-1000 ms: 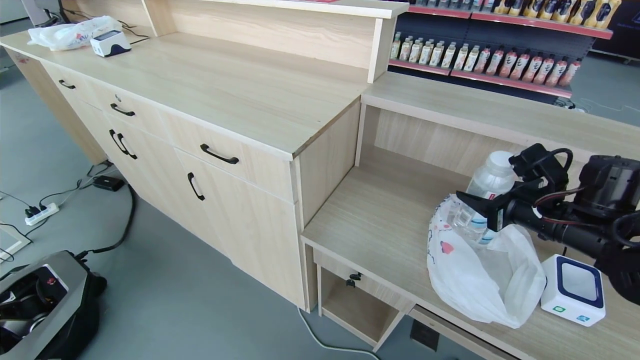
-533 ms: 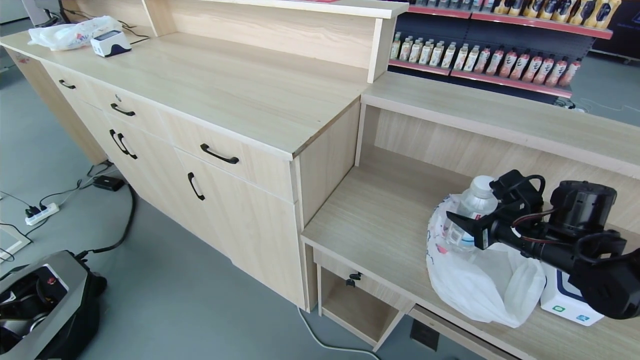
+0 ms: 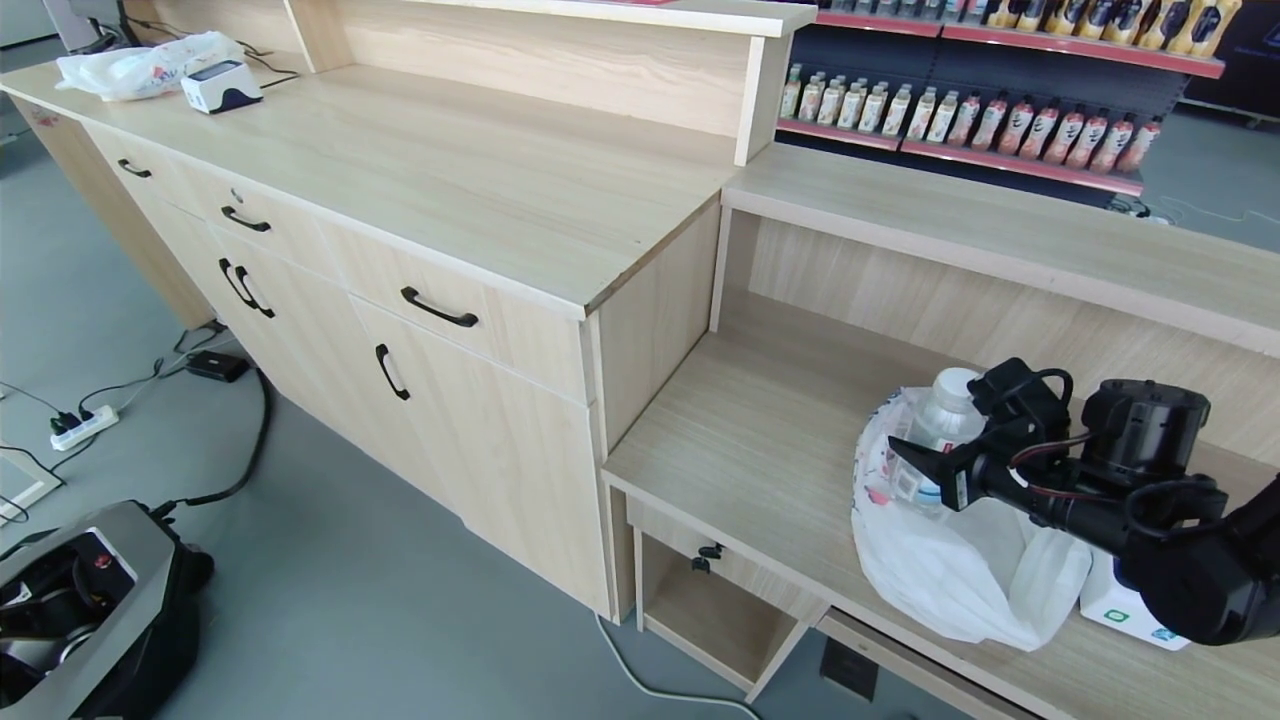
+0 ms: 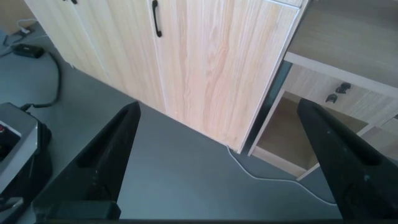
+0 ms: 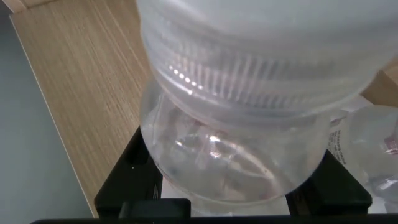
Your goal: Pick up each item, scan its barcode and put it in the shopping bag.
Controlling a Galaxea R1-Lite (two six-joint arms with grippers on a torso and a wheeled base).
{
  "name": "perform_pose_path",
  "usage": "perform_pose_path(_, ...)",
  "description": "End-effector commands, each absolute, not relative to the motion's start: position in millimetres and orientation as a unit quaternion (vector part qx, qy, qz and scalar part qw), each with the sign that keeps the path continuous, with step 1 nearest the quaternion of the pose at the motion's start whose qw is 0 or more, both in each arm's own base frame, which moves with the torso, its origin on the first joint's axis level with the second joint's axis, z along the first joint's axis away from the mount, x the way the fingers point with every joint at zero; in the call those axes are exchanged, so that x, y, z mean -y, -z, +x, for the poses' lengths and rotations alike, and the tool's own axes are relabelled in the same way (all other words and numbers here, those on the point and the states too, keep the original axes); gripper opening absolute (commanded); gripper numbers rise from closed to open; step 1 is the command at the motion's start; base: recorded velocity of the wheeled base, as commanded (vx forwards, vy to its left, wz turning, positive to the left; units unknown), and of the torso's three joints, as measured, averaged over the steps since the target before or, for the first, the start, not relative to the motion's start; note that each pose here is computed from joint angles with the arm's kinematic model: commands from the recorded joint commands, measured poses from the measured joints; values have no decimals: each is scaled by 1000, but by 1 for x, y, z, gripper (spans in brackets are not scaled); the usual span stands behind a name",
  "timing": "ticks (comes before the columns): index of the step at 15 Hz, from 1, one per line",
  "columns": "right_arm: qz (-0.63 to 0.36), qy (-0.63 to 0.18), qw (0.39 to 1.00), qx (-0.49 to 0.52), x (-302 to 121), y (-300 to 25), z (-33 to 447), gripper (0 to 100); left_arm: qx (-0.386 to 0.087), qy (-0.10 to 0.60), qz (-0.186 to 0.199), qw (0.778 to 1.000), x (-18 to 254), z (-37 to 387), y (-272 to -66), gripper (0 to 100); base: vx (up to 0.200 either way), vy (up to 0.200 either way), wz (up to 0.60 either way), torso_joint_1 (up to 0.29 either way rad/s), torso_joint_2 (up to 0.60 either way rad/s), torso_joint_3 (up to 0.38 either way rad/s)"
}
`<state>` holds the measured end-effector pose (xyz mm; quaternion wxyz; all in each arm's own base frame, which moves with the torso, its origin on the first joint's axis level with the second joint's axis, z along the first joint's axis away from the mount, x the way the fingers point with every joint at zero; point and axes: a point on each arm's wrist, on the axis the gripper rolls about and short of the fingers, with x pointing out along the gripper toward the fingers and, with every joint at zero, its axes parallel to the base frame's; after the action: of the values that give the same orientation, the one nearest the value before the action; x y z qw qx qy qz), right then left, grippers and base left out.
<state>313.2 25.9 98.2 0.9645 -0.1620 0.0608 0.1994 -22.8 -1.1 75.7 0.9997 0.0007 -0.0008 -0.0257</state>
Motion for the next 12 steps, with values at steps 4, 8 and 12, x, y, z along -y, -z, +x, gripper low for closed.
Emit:
perform_pose_path(4, -158, -201, 964, -69, -26, -73, 323, 0, 2, 26, 1, 1000, 1, -23, -76, 100, 0, 0, 0, 0, 0, 0)
perform_pose_path(8, -154, -220, 962, -54, -28, -62, 329, 0, 2, 25, 1, 1000, 1, -23, -76, 100, 0, 0, 0, 0, 0, 0)
perform_pose_path(12, -155, -223, 961, -53, -28, -54, 331, 0, 2, 25, 1, 1000, 1, -23, -76, 100, 0, 0, 0, 0, 0, 0)
